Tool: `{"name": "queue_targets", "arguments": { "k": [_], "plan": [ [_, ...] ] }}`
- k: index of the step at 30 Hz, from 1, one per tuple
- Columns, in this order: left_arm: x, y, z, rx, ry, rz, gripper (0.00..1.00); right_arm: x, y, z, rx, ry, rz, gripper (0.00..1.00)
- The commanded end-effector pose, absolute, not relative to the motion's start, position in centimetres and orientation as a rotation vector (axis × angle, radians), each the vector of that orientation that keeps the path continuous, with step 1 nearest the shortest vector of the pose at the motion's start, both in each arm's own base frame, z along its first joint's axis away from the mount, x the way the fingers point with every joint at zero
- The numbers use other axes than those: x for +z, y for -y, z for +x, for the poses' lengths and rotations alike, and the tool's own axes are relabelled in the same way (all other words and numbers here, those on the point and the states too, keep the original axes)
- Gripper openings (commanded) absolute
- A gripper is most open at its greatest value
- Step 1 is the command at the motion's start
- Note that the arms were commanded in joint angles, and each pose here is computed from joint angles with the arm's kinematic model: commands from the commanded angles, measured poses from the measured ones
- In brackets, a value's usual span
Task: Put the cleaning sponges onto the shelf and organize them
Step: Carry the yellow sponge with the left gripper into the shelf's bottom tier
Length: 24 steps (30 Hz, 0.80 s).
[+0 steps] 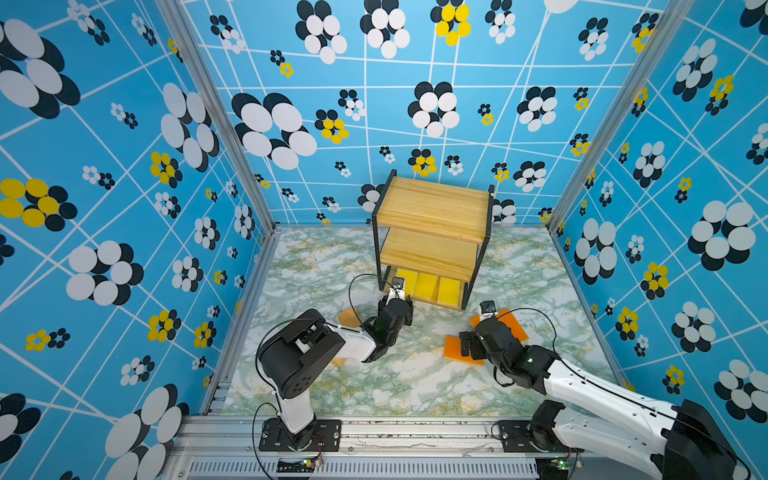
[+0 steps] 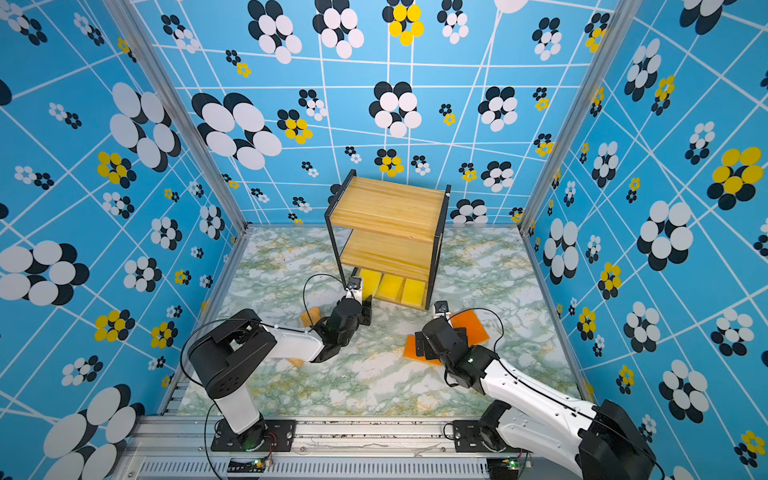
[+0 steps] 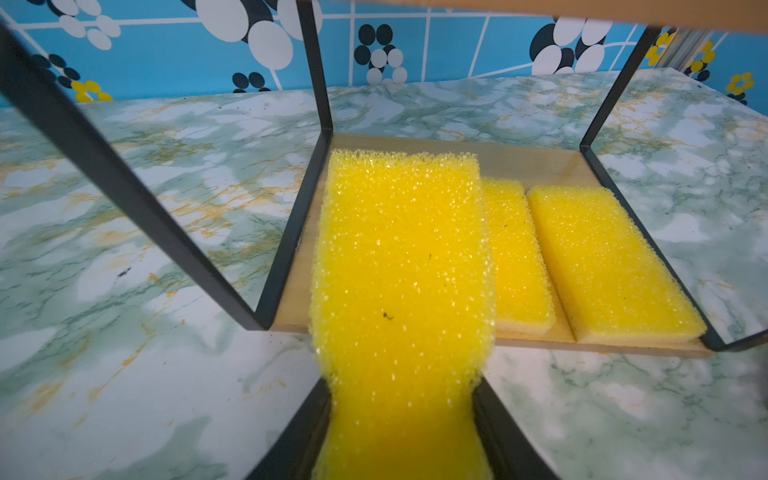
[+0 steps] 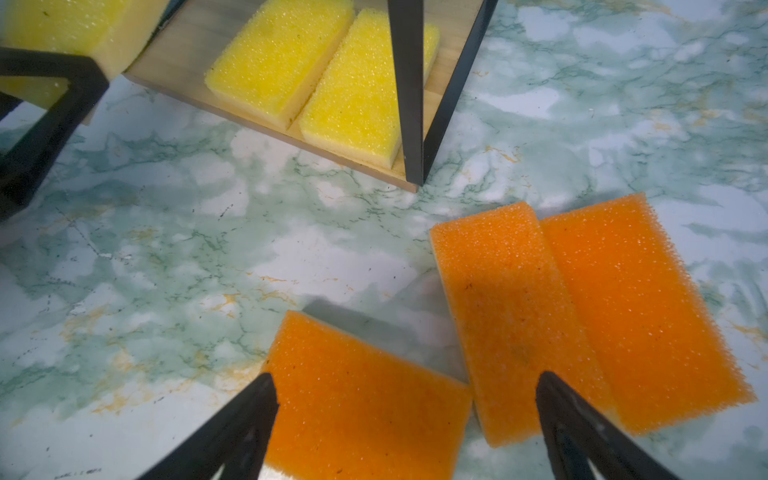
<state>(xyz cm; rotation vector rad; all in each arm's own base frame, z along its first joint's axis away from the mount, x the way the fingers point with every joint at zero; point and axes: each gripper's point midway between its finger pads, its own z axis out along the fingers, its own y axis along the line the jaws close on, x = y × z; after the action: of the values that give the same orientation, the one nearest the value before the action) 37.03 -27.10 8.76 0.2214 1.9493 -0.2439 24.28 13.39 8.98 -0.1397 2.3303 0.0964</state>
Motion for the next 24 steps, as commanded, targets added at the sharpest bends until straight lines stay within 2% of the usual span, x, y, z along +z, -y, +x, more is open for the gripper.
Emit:
{"name": "queue_targets", "arguments": {
  "k": [1, 24],
  "plan": [
    [7.9, 27.7, 37.5, -0.231, -1.971, 0.269, 0.47, 8.8, -12.9, 24.3, 0.081, -2.325, -0.126, 0.99],
    [6.9, 26.7, 39.7, -0.174, -1.968, 0.208, 0.47, 8.8, -12.3, 23.8, 0.091, -2.315, -0.103, 0.99]
  ]
}}
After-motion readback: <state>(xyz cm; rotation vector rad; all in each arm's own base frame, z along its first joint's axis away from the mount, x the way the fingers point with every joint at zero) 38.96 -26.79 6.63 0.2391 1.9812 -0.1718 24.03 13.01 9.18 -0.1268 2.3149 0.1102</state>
